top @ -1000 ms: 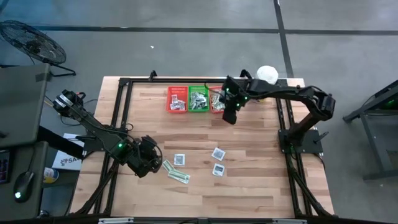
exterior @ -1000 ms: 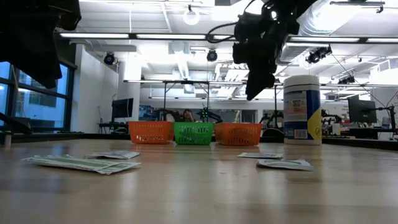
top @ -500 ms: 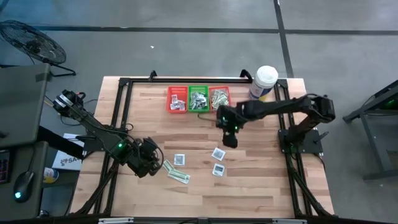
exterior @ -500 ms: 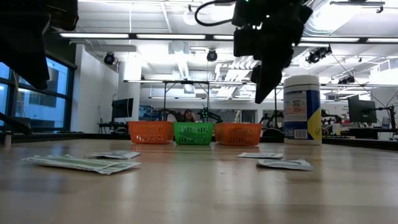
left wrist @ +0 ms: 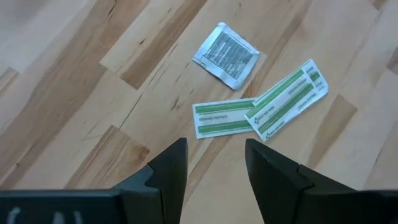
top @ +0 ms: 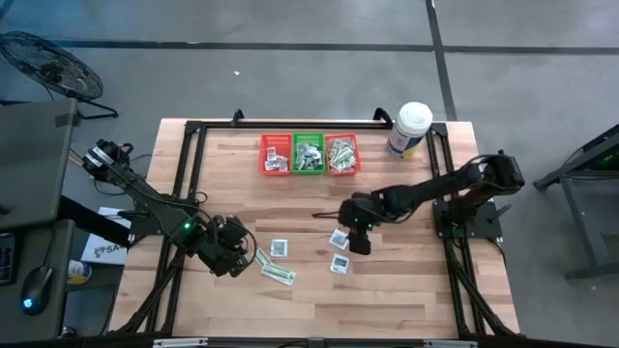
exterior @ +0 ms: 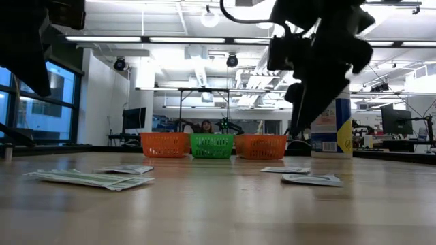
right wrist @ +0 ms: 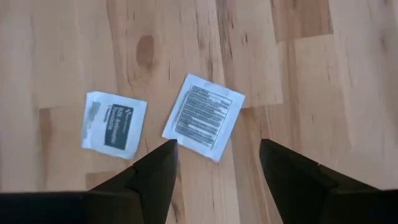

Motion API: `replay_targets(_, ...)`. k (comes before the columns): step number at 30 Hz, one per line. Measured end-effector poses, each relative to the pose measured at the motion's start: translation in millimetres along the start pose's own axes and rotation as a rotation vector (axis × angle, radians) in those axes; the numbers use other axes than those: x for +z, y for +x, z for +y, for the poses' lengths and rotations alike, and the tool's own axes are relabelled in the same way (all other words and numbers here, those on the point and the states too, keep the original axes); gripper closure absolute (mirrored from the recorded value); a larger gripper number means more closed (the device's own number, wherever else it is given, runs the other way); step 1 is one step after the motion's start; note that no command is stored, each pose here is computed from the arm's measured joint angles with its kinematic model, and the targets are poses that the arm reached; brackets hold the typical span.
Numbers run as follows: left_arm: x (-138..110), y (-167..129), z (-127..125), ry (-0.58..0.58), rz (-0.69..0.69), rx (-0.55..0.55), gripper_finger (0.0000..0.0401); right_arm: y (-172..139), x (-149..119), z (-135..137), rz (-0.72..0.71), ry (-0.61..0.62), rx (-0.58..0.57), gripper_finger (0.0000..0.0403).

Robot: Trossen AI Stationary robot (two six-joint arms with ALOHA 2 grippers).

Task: Pick & Place First Aid Supplies
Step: Put the top towelette pack into the green bin

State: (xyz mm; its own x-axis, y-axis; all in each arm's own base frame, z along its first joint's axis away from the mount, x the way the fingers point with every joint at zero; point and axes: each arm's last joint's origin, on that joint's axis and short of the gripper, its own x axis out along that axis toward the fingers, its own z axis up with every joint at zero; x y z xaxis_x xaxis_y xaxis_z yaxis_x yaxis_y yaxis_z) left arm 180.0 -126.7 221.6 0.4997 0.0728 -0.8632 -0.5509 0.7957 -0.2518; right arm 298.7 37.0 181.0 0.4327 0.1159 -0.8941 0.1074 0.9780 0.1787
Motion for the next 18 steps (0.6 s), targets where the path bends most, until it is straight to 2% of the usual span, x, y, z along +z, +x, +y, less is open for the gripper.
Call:
replay_targets(7, 0, 0, -1, 0.018, -0.002, -0.006, 0.0242, 16, -16, 9, -0.078, -0.019, -0.016, 0.0181)
replay_targets(11, 0, 0, 0, 0.022, -0.001, -0.004, 0.0242, 22, -21, 18, -0.151, -0.098, -0.025, 0.0181)
replay_targets(15, 0, 0, 0, 0.026, 0.013, -0.008, 0.0242, 25, -23, 20, -0.181, -0.126, -0.084, 0.0181)
replay_targets(18, -1, 0, -1, 0.027, 0.021, -0.011, 0.0242, 34, -22, 24, -0.198, -0.204, -0.069, 0.0181)
